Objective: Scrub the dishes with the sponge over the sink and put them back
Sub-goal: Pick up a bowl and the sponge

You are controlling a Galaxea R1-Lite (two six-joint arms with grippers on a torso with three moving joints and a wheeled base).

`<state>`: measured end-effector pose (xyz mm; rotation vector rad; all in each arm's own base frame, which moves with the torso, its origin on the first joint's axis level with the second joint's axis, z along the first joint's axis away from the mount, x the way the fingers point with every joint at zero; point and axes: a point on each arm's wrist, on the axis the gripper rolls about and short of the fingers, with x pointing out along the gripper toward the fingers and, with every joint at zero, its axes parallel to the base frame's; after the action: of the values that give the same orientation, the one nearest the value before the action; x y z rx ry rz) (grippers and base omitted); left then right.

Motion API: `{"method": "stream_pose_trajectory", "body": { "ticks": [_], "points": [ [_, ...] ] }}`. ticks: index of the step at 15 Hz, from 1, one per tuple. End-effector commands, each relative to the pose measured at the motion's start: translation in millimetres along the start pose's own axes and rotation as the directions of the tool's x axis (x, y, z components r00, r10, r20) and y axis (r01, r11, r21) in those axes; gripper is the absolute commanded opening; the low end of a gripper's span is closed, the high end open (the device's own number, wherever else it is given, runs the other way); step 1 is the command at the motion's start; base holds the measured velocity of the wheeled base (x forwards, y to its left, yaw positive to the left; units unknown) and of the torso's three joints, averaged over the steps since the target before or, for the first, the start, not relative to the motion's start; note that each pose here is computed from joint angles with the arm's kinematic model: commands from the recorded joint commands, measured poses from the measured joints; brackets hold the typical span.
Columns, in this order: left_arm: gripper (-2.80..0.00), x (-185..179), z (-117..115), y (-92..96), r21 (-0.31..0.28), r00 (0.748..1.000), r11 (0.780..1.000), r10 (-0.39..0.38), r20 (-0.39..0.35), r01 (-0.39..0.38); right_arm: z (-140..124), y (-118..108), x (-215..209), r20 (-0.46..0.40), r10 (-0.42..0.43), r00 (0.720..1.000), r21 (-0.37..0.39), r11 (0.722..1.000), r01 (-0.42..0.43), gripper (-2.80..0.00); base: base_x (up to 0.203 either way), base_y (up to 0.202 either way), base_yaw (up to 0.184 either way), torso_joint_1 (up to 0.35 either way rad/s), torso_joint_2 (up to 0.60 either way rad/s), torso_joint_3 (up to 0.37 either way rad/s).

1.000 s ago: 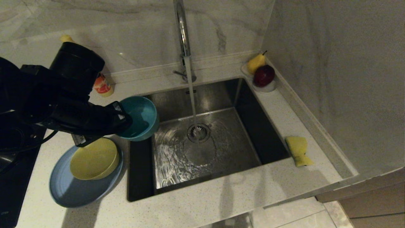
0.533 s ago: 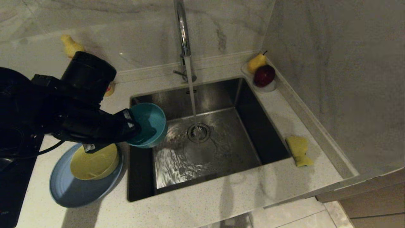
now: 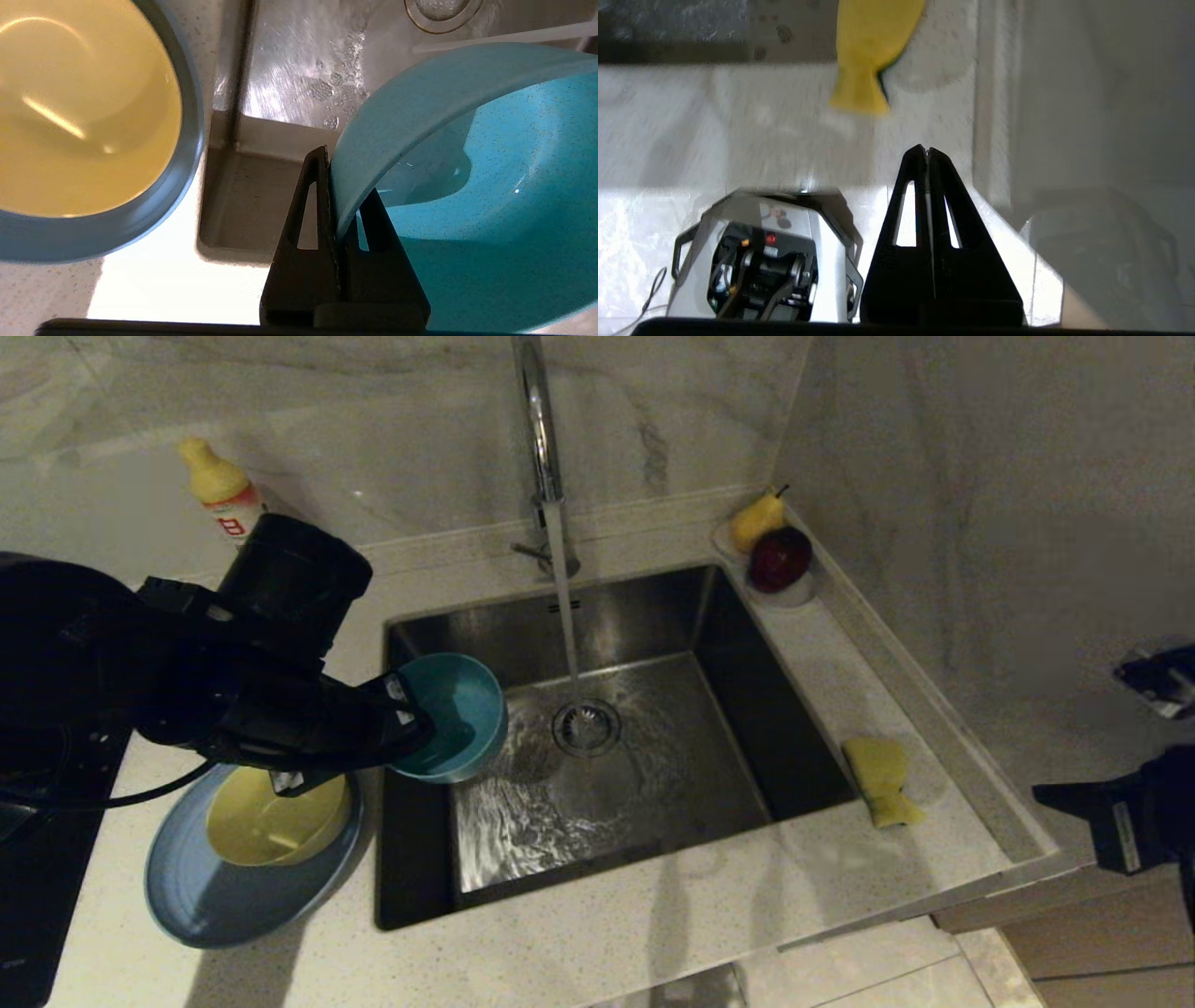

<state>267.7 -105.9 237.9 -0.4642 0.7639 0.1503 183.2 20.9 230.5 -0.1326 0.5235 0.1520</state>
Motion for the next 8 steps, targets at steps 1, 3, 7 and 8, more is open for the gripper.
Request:
{"method": "stream_pose_trajectory", "body": {
  "ticks": [1, 3, 7, 8],
  "points": [
    [-2.80, 11, -2, -1.6, 0.000, 1.000, 1.000, 0.021, -0.019, -0.021, -1, 5, 36, -0.059, -0.015, 0.998, -0.007, 1.000, 0.014, 0.00, 0.000, 0.000, 0.000, 0.000, 0.00, 0.000],
    [-2.80, 14, -1, -3.5, -0.002, 1.000, 1.000, 0.021, -0.021, -0.021, 2, 12, 57, -0.061, -0.030, 0.998, 0.006, 1.000, 0.031, 0.00, 0.000, 0.000, 0.000, 0.000, 0.00, 0.000],
    [-2.80, 14, -2, -2.4, -0.002, 0.999, 1.000, 0.026, -0.023, -0.026, 0, 21, 92, -0.070, -0.031, 0.997, 0.026, 0.999, 0.033, 0.00, 0.000, 0.000, 0.000, 0.000, 0.00, 0.000],
    [-2.80, 15, -2, -2.3, -0.002, 0.999, 1.000, 0.027, -0.024, -0.027, 2, 26, 96, -0.063, -0.018, 0.998, 0.026, 0.999, 0.020, 0.00, 0.000, 0.000, 0.000, 0.000, 0.00, 0.000]
  ]
}}
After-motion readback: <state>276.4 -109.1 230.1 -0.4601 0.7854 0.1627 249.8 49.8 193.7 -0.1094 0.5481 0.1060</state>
